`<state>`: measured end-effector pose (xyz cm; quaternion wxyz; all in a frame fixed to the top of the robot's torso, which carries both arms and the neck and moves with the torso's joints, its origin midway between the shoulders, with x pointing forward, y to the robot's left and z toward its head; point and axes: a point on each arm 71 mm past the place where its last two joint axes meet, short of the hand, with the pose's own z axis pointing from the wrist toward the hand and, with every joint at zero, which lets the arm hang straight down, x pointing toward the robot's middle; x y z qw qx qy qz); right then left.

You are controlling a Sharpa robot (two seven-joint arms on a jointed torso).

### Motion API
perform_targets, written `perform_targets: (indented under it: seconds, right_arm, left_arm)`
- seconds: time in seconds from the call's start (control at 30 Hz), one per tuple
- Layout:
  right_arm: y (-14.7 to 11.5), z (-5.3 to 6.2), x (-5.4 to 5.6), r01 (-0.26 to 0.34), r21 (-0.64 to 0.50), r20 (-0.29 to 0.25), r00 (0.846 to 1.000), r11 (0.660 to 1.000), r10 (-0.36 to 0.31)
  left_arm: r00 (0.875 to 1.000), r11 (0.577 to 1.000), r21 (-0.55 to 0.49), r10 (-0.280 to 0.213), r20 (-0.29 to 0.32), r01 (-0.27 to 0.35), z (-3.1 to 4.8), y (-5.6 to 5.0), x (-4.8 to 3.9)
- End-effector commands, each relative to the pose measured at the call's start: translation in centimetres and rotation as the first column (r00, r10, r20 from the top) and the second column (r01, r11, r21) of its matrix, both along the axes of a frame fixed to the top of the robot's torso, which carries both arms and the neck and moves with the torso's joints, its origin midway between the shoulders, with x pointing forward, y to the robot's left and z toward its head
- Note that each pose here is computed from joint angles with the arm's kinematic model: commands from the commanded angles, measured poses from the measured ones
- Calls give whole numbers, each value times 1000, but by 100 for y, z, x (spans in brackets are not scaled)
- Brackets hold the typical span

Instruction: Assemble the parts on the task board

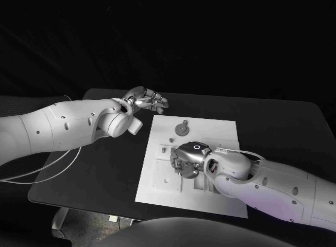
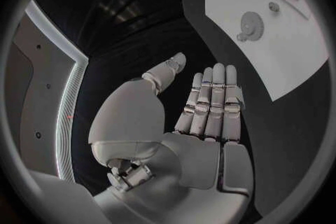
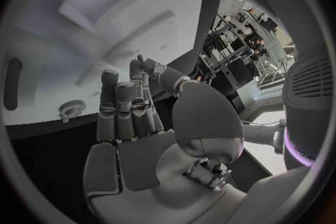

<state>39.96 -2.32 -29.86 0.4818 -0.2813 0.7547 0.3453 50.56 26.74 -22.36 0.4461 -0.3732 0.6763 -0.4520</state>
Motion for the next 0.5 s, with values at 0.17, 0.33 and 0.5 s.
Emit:
perform_targets:
  seconds: [0.17, 0.33, 0.5]
  right_arm:
    - [2, -29, 7, -16, -19, -6, 1000, 1000, 16]
    - [9, -32, -3, -20, -27, -12, 1000, 999, 19]
    - [-6, -37, 5, -15, -30, -12, 1000, 999, 15]
  left_arm:
    - [1000, 1000, -9, -7, 3, 7, 20, -22, 7]
    - [1000, 1000, -9, -9, 1, 9, 18, -31, 9]
    - [1000, 1000, -9, -11, 1, 11, 19, -38, 7]
